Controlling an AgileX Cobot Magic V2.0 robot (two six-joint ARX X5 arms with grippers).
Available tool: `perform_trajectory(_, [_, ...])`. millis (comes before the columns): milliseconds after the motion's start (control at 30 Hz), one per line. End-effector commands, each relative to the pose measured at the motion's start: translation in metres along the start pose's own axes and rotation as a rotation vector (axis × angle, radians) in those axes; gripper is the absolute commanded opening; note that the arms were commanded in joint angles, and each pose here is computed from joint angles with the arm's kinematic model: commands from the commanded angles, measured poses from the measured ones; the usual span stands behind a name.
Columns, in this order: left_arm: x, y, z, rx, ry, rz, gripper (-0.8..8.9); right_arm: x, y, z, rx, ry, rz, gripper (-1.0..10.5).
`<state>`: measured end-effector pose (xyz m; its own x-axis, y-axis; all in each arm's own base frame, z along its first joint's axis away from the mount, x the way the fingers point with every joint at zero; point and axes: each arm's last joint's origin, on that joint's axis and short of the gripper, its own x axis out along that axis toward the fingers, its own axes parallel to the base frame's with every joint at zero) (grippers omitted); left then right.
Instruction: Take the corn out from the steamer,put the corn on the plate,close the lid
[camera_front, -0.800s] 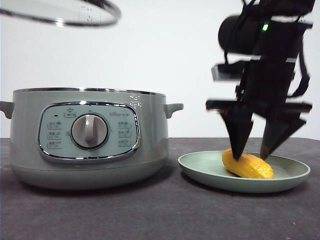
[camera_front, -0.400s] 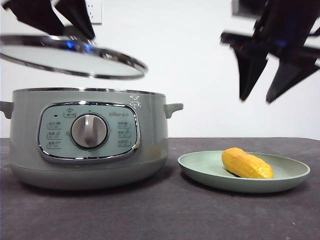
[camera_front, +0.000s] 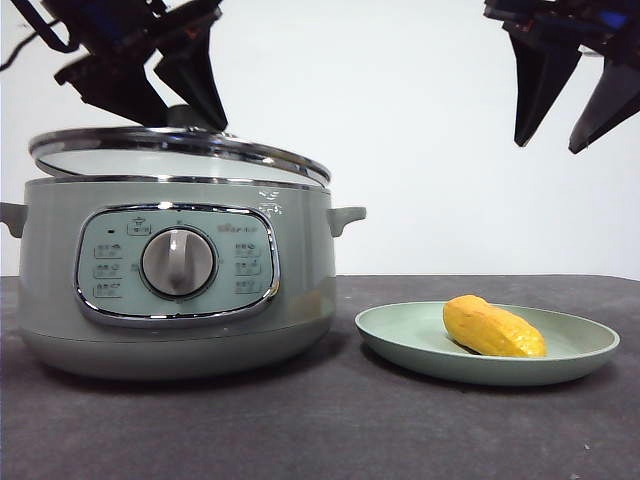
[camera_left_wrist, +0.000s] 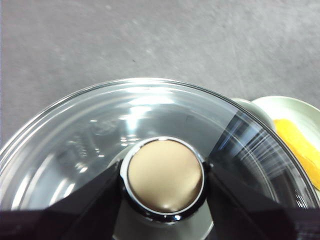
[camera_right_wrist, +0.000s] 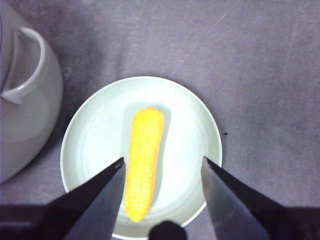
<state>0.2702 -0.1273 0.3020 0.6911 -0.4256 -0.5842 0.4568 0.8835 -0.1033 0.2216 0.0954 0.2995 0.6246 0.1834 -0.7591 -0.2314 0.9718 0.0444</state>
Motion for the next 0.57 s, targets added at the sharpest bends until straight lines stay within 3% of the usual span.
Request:
perform_trajectory(33, [0.003, -0.003, 0.006, -0.012, -0.033, -0.018, -0.09, 0.001, -0.003, -0.001, 0.002, 0.005, -0.009, 2.5])
perform_trajectory(467, [0.014, -0.001, -0.005, 0.038, 0.070, 0.050, -0.07, 0.001, -0.005, -0.001, 0.009, 0.005, -0.014, 2.5])
perform_trajectory(533, [0.014, -0.001, -0.006, 0.037, 0.082, 0.049, 0.23, 0.001, -0.005, -0.001, 0.009, 0.005, -0.014, 2.5])
perform_trajectory(567, [0.014, -0.001, -0.006, 0.037, 0.086, 0.042, 0.91, 0.001, -0.005, -0.001, 0.009, 0.005, -0.014, 2.5])
